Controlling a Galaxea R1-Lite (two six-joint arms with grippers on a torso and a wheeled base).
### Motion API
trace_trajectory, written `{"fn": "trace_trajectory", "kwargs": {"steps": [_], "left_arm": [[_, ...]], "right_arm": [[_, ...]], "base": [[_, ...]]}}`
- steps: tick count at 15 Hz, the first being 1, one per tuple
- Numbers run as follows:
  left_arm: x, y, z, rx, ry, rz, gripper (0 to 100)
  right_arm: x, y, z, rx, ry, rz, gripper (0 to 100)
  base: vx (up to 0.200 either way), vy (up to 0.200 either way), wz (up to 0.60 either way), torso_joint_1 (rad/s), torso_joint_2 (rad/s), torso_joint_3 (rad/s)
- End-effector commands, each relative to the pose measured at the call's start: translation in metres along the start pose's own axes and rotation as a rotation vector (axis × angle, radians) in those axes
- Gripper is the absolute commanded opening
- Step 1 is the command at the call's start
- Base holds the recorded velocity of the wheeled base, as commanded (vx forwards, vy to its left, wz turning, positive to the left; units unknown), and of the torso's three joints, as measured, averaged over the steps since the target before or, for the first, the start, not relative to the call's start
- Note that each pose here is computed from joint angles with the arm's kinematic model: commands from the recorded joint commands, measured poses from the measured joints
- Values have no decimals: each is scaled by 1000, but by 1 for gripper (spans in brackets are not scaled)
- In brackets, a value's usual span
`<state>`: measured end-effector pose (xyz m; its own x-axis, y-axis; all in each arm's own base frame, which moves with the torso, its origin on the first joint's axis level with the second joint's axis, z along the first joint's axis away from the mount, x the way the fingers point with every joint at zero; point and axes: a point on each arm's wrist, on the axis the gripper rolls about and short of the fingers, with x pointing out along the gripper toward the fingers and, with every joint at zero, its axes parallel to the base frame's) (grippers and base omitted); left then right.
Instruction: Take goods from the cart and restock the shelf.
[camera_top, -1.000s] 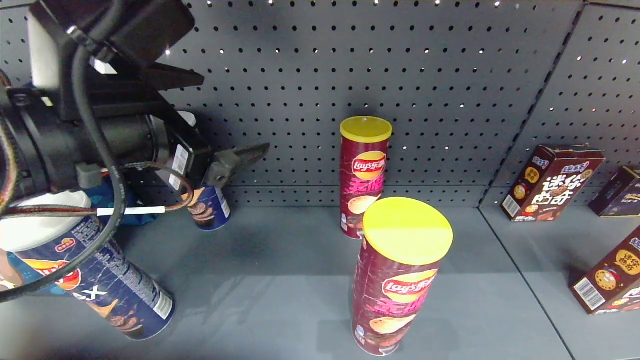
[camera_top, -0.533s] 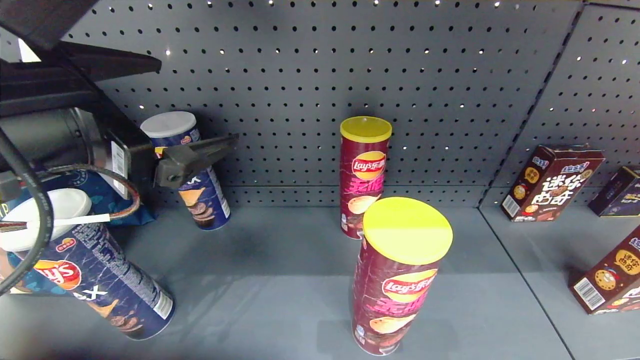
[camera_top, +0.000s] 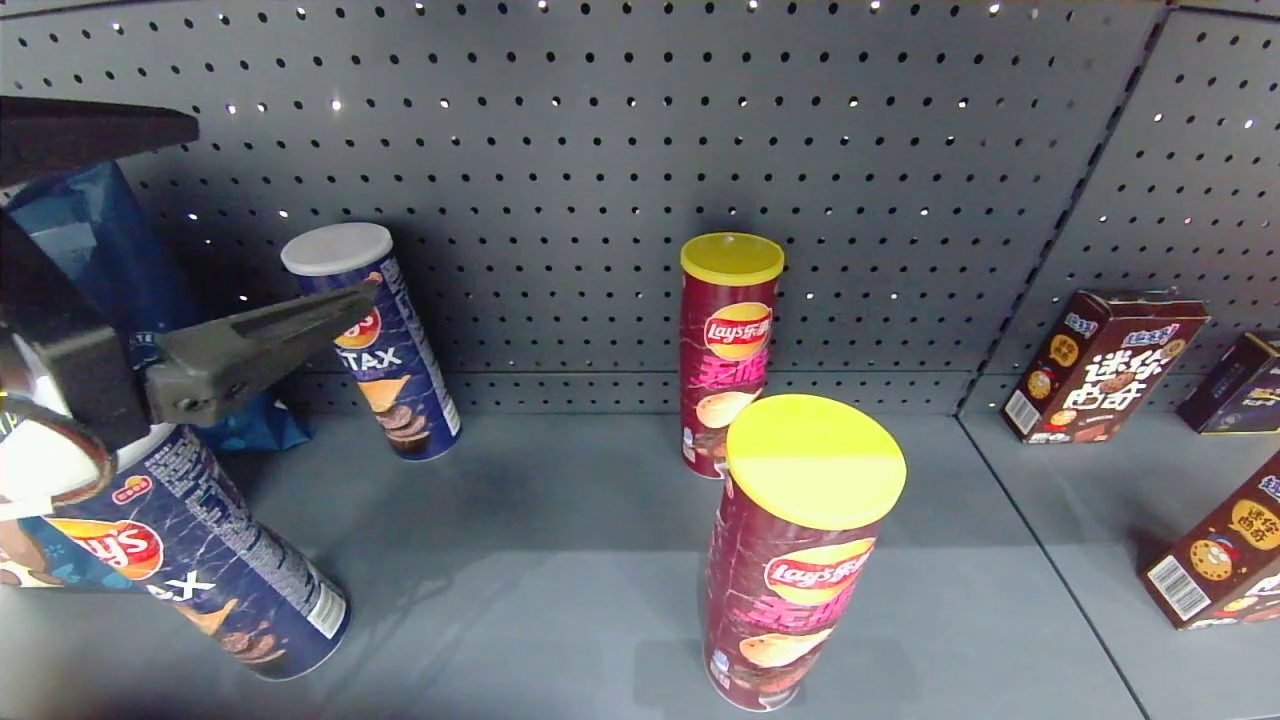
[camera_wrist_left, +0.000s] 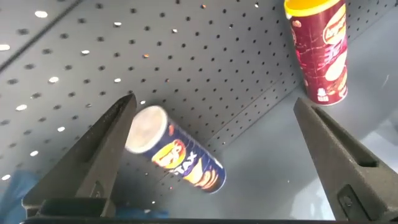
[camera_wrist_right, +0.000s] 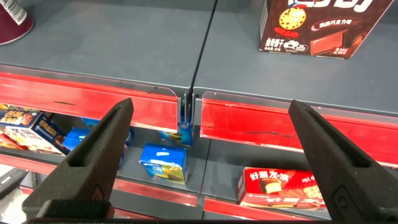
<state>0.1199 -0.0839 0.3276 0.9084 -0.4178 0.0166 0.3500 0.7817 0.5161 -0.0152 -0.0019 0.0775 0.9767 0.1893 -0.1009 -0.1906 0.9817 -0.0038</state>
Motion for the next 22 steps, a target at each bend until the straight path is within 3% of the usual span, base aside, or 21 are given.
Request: {"fn": "trace_trajectory", "kwargs": {"steps": [1, 5, 8, 9, 12, 13, 14, 15, 16, 17, 18, 19, 22], "left_arm": [[-26, 6, -2, -10, -37, 34, 100], [-75, 7, -21, -26, -82, 81, 100], [-120, 2, -49, -44, -107, 150, 100], [-131, -1, -60, -52, -91, 192, 100], [-154, -29, -114, -87, -10, 266, 100], [-155, -45, -141, -104, 95, 341, 100], [-153, -56, -158, -120, 165, 366, 100], [-152, -69, -179, -144, 230, 376, 100], [-154, -81, -199, -172, 259, 364, 100], [-159, -94, -220, -205, 262, 349, 100], [-165, -96, -223, -234, 208, 353, 100], [-165, -97, -222, -269, 204, 346, 100], [-166, -97, -223, -285, 194, 351, 100]], "right_arm": [[0, 0, 0, 0, 2, 0, 100], [0, 0, 0, 0, 2, 0, 100], [0, 0, 0, -1, 2, 0, 100], [0, 0, 0, 0, 2, 0, 100], [0, 0, 0, -1, 2, 0, 100], [0, 0, 0, 0, 2, 0, 100], [0, 0, 0, 0, 2, 0, 100], [0, 0, 0, -1, 2, 0, 100], [0, 0, 0, -1, 2, 0, 100], [0, 0, 0, -1, 2, 0, 100], [0, 0, 0, 0, 2, 0, 100], [0, 0, 0, -1, 2, 0, 100], [0, 0, 0, 0, 2, 0, 100]], "base": [[0, 0, 0, 0, 0, 0], [0, 0, 0, 0, 0, 0], [0, 0, 0, 0, 0, 0], [0, 0, 0, 0, 0, 0], [0, 0, 0, 0, 0, 0], [0, 0, 0, 0, 0, 0], [0, 0, 0, 0, 0, 0], [0, 0, 0, 0, 0, 0], [0, 0, 0, 0, 0, 0], [0, 0, 0, 0, 0, 0], [0, 0, 0, 0, 0, 0], [0, 0, 0, 0, 0, 0], [0, 0, 0, 0, 0, 0]]}}
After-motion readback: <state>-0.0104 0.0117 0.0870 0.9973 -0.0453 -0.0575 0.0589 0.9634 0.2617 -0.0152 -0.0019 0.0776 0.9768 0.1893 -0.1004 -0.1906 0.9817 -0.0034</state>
